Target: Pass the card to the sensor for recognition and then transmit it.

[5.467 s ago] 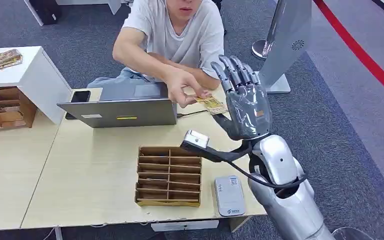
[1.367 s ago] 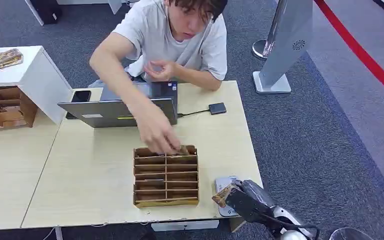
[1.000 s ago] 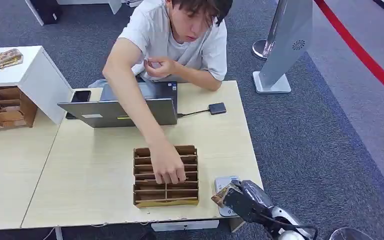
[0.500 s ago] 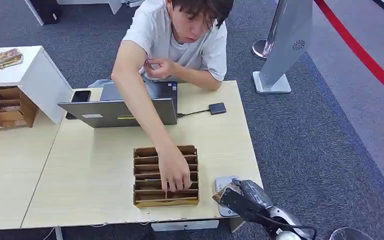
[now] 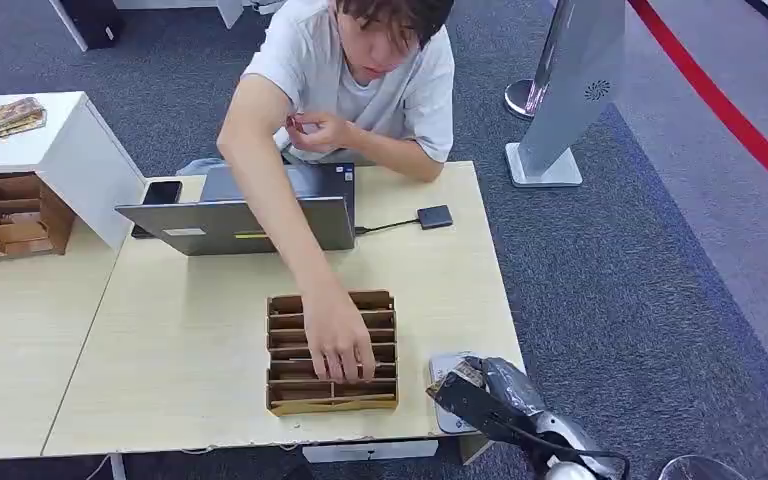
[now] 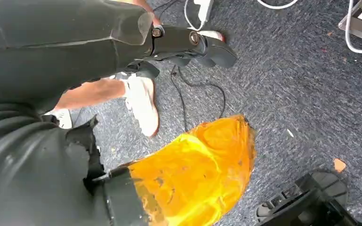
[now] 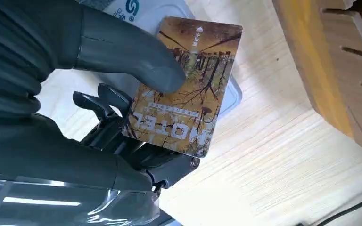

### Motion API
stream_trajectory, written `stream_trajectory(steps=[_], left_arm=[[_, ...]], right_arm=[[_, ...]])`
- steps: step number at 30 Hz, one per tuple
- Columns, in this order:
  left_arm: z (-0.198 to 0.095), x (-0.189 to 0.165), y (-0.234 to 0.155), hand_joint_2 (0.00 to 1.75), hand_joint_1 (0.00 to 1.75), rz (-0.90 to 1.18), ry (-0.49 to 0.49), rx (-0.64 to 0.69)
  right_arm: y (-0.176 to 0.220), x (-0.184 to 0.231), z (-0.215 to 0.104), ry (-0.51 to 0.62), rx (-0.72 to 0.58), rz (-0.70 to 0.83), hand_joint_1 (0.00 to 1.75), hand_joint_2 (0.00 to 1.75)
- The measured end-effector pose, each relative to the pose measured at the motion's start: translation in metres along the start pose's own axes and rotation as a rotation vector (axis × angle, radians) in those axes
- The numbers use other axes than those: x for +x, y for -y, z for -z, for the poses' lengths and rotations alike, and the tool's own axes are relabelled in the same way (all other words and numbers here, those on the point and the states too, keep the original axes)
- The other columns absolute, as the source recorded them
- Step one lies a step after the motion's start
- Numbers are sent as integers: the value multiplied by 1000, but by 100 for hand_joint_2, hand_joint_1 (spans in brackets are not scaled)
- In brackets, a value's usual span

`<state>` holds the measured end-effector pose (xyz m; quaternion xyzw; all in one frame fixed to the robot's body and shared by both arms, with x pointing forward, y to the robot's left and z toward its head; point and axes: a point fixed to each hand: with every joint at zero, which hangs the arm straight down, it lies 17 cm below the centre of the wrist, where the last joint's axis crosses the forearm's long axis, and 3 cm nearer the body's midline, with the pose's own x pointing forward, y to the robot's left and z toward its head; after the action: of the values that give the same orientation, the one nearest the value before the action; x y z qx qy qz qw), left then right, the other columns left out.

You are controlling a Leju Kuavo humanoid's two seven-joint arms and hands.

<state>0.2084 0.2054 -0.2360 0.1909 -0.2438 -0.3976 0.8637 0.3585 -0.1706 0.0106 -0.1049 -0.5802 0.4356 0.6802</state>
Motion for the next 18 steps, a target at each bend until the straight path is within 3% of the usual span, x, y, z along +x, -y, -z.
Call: stream_trajectory(steps=[18], left_arm=[[0, -2, 1, 0, 0, 8, -12, -5]], right_arm=[[-1, -8, 5, -64, -29, -61, 175, 175]])
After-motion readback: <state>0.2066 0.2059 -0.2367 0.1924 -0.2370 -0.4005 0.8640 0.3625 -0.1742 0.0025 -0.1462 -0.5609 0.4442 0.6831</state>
